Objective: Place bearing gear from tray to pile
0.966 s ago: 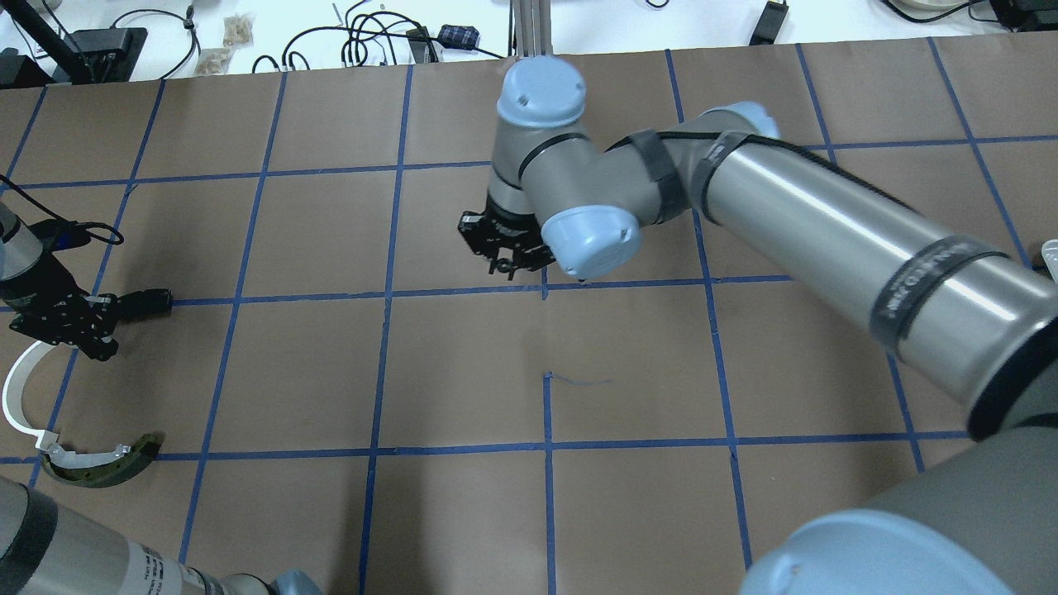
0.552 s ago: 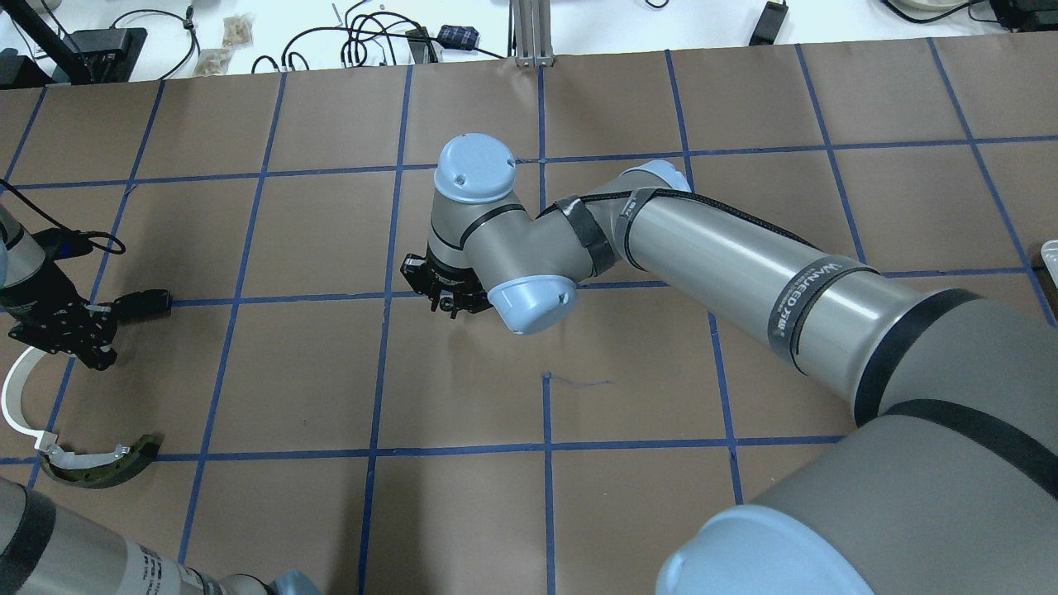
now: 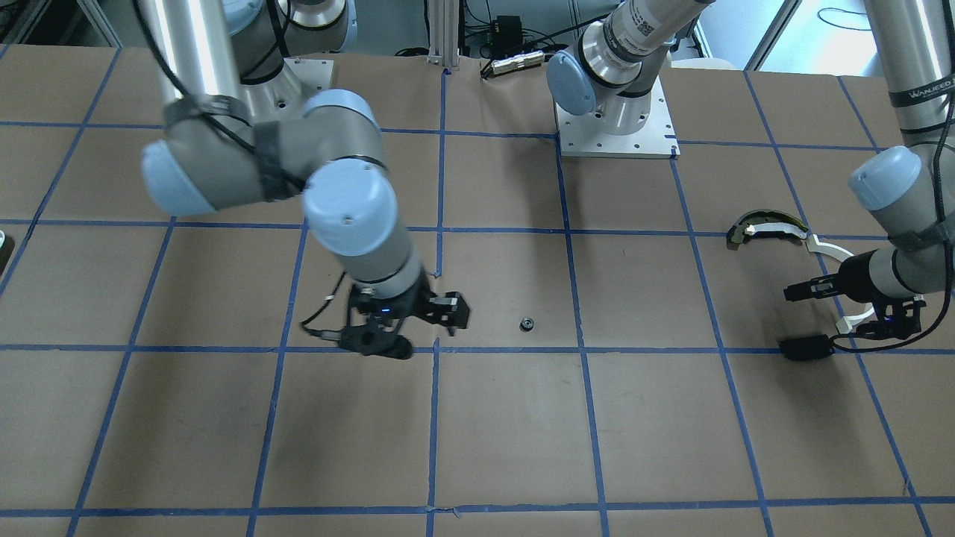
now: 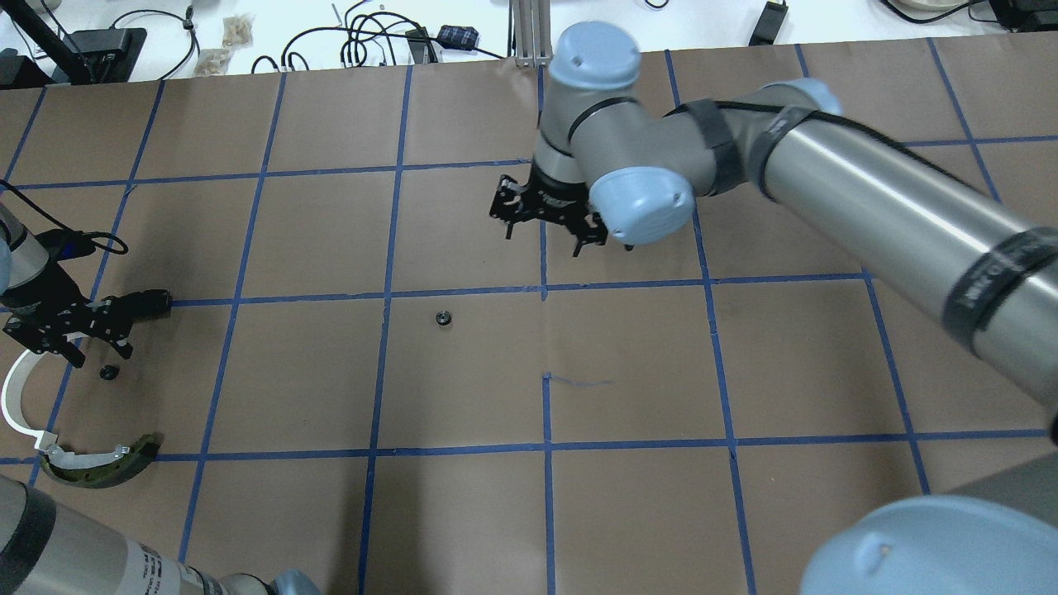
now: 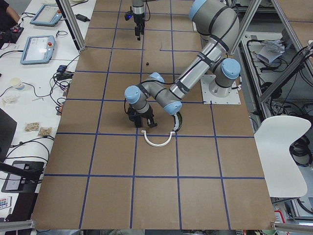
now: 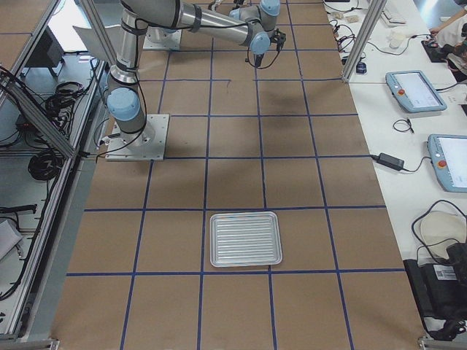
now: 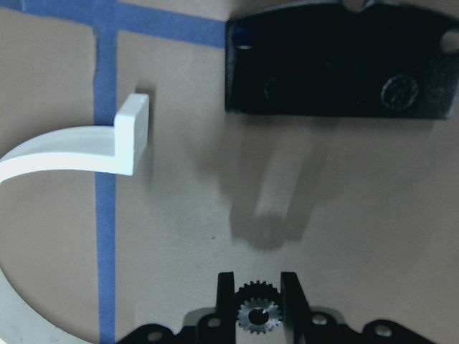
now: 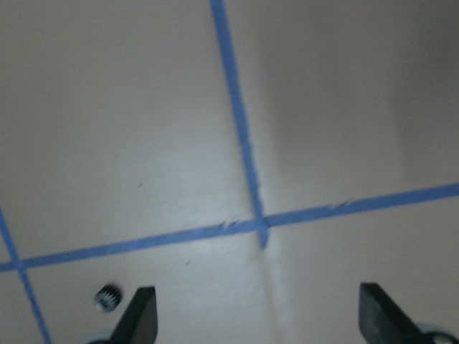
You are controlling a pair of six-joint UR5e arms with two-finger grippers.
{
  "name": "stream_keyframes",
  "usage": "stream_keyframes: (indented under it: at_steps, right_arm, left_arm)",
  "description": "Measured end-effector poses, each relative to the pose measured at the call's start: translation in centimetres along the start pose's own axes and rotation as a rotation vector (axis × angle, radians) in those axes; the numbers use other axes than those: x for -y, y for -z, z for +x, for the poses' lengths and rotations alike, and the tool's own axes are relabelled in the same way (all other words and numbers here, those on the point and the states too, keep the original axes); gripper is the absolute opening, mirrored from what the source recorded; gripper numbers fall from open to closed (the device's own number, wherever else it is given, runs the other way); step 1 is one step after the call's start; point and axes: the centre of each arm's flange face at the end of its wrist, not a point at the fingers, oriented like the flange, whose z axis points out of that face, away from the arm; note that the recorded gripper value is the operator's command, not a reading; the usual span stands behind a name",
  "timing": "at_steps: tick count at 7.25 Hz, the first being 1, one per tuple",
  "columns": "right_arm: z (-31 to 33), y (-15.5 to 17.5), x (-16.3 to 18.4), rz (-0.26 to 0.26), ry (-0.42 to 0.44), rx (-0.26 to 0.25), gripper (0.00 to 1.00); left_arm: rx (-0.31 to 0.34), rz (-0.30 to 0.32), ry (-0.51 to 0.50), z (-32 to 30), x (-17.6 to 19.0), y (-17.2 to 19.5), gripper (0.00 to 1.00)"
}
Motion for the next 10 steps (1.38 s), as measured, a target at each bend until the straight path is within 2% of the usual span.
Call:
stream_keyframes:
  at_steps: [2,3,4,5,6,7,8,10]
  right_arm:
    - [10.8,10.9,2.9,0.060,0.109,-0.069,1.00]
    - [13.6,16.2,2.2,0.063,0.122,-0.121,1.00]
    - [13.6,19.4,-0.2,0.050,0.115,-0.157,1.00]
    - [11.8,20.3,-3.5,0.027,0.121,-0.172,1.00]
    - [10.5,19.3,-6.4,-0.002,0.143,-0.178,1.00]
    - [10.2,18.3,-8.3,-0.010,0.173,-0.181,1.00]
    - [10.5,18.5,-9.0,0.018,0.212,-0.183,1.00]
    - [12.0,21.2,-8.7,0.081,0.237,-0.189,1.00]
  left_arm:
    - [0.012,0.037,-0.025,1.8,0.5,2.0,1.00]
    - [0.009,0.098,-0.065,5.7,1.6,4.6,1.00]
    - [0.006,0.165,-0.108,11.4,2.7,7.6,1.00]
    - [0.014,0.211,-0.161,17.8,3.0,9.9,1.00]
    - [0.028,0.240,-0.227,24.7,2.3,11.2,1.00]
    - [0.042,0.254,-0.281,31.4,0.9,11.5,1.00]
    - [0.053,0.259,-0.322,37.5,-0.8,11.0,1.00]
    - [0.056,0.278,-0.393,46.5,-3.7,8.2,1.00]
